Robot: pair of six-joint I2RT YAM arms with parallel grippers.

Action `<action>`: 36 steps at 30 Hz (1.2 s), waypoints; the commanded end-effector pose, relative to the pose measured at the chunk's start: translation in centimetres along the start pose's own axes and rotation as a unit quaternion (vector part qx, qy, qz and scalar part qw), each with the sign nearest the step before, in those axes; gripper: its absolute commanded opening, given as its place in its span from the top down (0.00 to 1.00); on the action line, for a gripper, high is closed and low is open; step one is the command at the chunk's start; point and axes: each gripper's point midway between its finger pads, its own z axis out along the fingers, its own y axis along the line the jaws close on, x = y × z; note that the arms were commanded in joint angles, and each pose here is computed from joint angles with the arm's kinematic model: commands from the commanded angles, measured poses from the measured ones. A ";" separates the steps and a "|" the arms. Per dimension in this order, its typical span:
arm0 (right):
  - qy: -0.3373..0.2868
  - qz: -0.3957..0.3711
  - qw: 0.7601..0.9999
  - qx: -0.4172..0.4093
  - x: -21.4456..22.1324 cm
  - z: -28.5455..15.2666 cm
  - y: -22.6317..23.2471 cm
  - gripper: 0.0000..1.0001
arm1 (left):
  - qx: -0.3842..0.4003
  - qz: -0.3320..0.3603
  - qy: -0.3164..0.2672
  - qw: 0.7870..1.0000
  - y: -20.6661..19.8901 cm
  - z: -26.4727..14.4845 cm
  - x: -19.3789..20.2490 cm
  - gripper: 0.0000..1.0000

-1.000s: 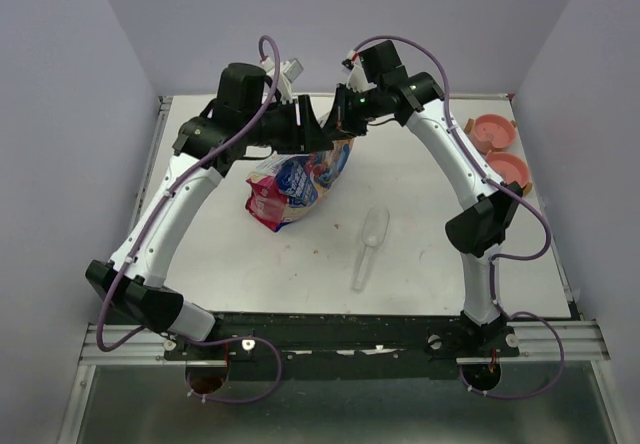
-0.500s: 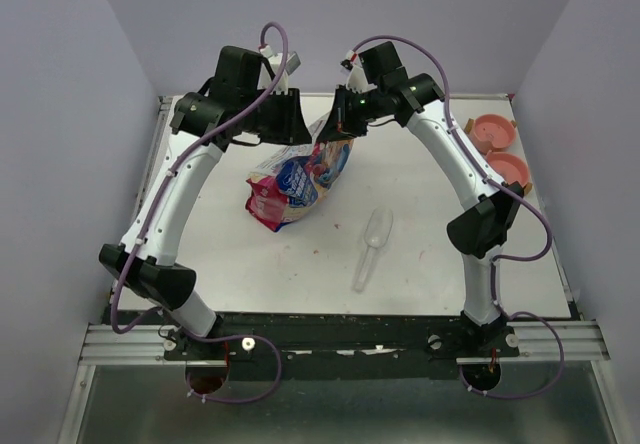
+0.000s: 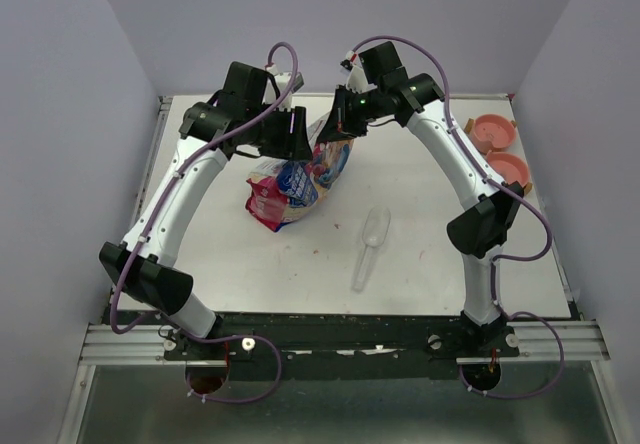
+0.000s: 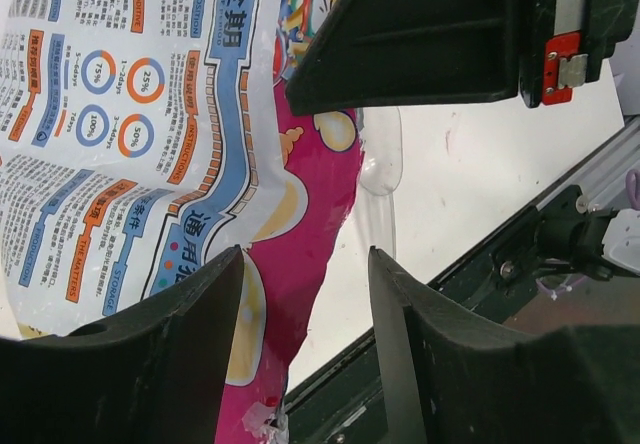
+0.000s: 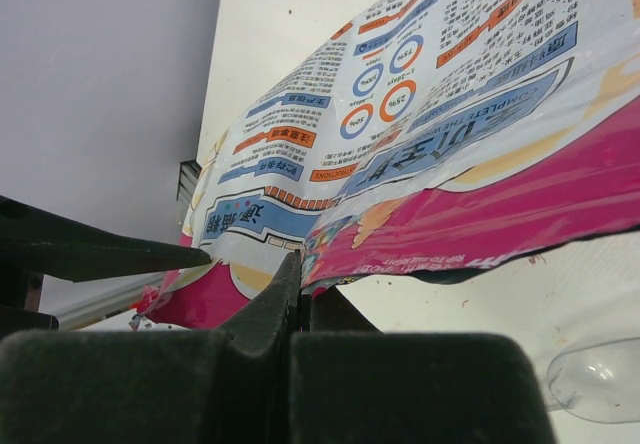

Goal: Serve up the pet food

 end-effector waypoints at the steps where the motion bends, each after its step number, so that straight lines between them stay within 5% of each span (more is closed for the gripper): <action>1: 0.007 -0.025 0.997 -0.071 0.5 -1.8 4.1 1.00 | 0.000 0.005 -0.006 1.000 -0.4 0.8 -0.5 0.41; 11: 0.002 -0.004 0.993 -0.120 -0.5 -1.8 6.4 1.00 | 0.000 -0.013 0.010 1.000 -1.0 2.0 0.4 0.49; 18: 0.003 0.001 0.990 -0.143 -0.8 -1.8 7.2 1.00 | -0.026 -0.082 0.028 0.996 -0.4 3.2 2.0 0.94; 21: 0.002 0.000 0.992 -0.124 -0.7 -1.4 6.1 0.99 | -0.045 -0.108 0.032 0.993 0.4 3.5 1.9 1.00; 26: -0.009 0.008 0.994 -0.105 -1.1 -1.8 4.8 0.89 | -0.061 -0.142 0.006 0.988 0.9 2.5 0.6 1.00; 32: -0.025 0.033 0.993 -0.108 -1.6 -3.0 3.1 0.54 | -0.055 -0.166 -0.022 0.984 1.3 1.2 -0.5 1.00; 36: -0.034 0.024 0.993 -0.110 -1.4 -3.7 3.1 0.45 | -0.047 -0.174 -0.028 0.983 1.4 0.7 -0.8 1.00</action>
